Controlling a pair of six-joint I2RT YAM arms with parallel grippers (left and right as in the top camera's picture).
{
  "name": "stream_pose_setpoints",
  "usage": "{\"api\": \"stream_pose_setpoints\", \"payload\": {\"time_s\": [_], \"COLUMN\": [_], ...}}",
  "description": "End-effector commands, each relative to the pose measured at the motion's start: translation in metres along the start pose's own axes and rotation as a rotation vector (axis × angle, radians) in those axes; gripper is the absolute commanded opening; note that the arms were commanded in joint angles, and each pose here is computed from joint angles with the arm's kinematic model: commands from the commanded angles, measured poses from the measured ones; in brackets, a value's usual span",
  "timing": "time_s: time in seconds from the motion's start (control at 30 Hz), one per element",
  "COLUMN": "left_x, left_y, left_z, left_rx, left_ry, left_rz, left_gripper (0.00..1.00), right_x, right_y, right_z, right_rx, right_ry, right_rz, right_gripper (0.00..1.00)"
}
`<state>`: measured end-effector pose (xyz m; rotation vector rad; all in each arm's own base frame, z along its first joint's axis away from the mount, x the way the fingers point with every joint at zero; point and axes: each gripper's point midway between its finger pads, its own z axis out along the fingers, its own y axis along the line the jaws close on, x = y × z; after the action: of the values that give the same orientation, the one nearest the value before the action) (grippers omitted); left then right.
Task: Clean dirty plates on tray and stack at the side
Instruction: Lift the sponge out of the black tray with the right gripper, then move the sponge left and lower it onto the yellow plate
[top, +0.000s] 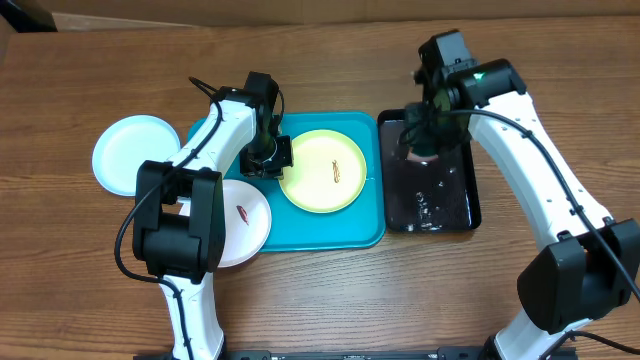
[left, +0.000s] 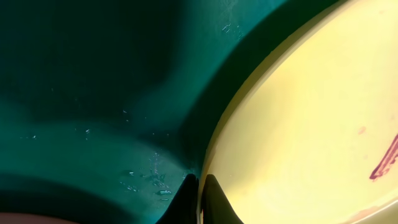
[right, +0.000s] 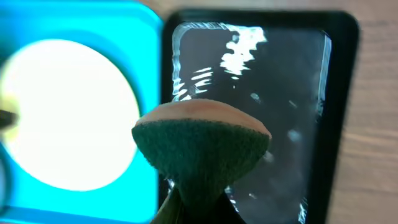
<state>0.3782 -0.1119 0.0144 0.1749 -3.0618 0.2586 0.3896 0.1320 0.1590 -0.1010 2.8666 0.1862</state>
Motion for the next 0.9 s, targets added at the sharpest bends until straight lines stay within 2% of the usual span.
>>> {"api": "stream_pose_setpoints", "payload": {"time_s": [0.0, 0.17, 0.3, 0.6, 0.87], "left_x": [-0.005, -0.005, -0.005, -0.005, -0.005], "left_y": [-0.006, -0.009, -0.01, -0.01, -0.01], "left_z": [-0.004, -0.003, -0.003, -0.003, -0.003], "left_rx": [0.006, 0.006, 0.006, 0.006, 0.003], "left_ry": [-0.025, -0.027, -0.028, -0.027, -0.028], "left_rz": [-0.003, 0.005, 0.008, 0.009, 0.011], "left_gripper": [0.04, 0.04, 0.04, 0.04, 0.04], "right_x": [-0.01, -0.01, -0.005, 0.006, 0.013], "right_y": [0.047, 0.096, 0.12, 0.122, 0.108], "right_z": [-0.015, -0.016, -0.003, 0.053, 0.092], "right_rx": [-0.167, -0.227, -0.163, 0.117, 0.218], "right_ry": [-0.058, -0.109, -0.134, -0.133, -0.086], "right_rz": [-0.053, -0.153, -0.21, -0.238, -0.19], "right_gripper": [0.04, 0.04, 0.04, 0.04, 0.04]}}
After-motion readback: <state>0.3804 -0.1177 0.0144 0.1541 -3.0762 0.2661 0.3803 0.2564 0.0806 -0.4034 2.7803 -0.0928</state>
